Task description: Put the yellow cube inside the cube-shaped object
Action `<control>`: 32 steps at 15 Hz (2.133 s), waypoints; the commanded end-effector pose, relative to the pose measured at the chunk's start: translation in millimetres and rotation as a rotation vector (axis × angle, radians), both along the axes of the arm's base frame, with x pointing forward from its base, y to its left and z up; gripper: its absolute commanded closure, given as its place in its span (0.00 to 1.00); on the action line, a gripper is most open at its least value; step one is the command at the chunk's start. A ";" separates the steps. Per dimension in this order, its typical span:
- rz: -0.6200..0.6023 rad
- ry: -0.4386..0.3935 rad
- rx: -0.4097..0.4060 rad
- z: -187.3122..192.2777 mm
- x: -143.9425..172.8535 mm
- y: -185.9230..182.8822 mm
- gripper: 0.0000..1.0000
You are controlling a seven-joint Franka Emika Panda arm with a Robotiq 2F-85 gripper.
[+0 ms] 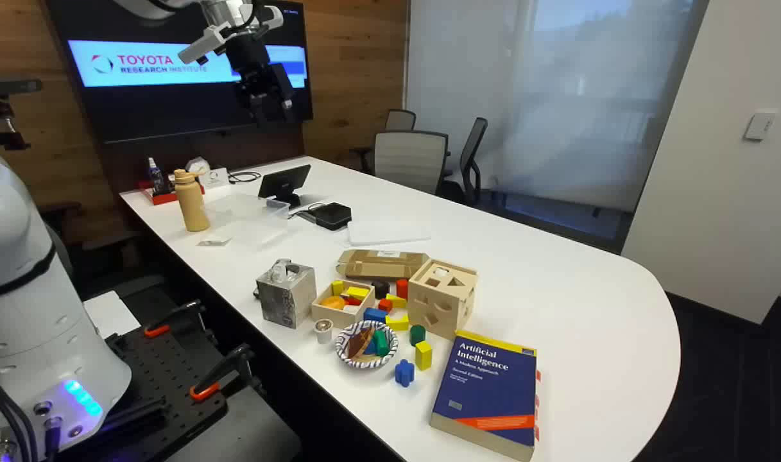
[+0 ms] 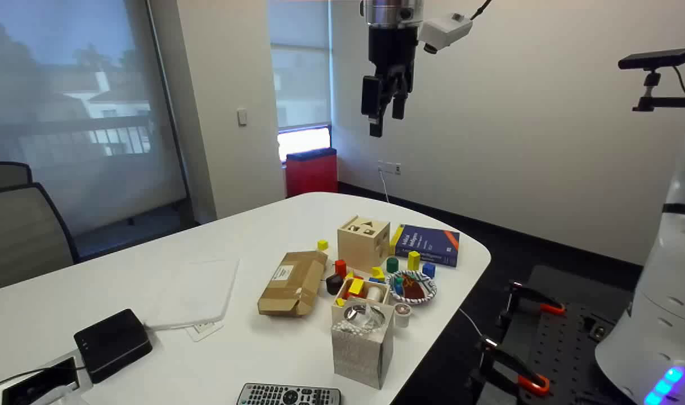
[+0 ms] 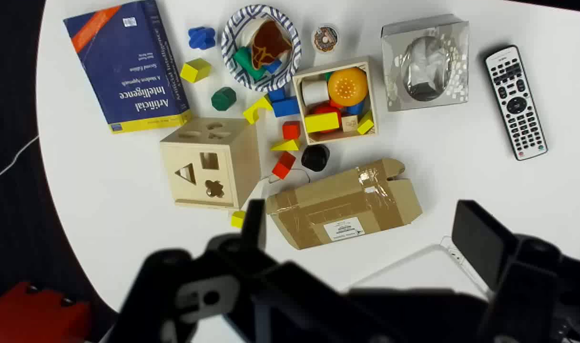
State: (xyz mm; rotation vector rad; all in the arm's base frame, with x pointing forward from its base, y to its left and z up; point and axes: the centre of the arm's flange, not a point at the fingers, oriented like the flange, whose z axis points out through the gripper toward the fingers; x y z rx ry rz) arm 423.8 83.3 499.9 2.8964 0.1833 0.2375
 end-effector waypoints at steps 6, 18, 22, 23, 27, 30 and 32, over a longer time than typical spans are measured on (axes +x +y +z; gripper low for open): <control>0.000 0.000 0.000 0.1 0.0 0.0 0.00; -0.239 -0.033 0.094 -30.8 67.6 -108.9 0.00; -0.370 -0.055 0.119 -62.0 89.3 -179.7 0.00; -0.395 -0.049 0.124 -72.1 91.9 -196.1 0.00; -0.476 -0.007 0.150 -119.6 94.3 -249.4 0.00; -0.524 0.026 0.186 -154.3 94.2 -279.5 0.00; -0.538 0.051 0.212 -175.6 94.2 -297.0 0.00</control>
